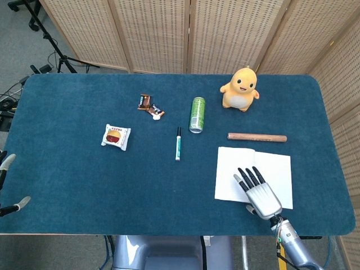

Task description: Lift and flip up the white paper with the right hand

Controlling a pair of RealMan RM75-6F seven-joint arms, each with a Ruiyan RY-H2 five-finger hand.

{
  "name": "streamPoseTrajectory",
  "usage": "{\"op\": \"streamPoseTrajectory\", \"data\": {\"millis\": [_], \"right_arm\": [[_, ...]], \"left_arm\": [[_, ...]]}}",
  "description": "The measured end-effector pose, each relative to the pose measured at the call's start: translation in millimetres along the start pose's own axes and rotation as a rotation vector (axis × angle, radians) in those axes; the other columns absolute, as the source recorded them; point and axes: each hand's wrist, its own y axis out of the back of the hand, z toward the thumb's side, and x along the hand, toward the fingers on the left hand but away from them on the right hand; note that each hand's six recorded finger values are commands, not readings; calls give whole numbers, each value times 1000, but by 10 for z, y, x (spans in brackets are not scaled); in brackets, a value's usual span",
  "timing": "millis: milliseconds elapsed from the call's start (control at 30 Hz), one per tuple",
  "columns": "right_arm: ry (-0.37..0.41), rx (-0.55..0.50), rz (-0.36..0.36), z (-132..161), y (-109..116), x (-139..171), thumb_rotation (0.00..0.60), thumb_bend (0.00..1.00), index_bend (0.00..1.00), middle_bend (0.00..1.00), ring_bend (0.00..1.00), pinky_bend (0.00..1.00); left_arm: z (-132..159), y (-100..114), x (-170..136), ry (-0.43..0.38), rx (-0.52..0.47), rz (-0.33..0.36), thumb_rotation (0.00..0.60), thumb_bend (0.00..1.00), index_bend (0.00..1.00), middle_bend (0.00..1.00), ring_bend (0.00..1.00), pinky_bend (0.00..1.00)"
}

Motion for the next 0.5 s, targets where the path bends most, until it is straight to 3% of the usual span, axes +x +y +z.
{"op": "streamPoseTrajectory", "data": {"millis": [500], "right_arm": [[29, 20, 11, 276, -19, -184, 600, 26, 0, 0, 0, 0]], "left_arm": [[-10, -3, 8, 5, -4, -3, 600, 0, 0, 0, 0, 0]]}}
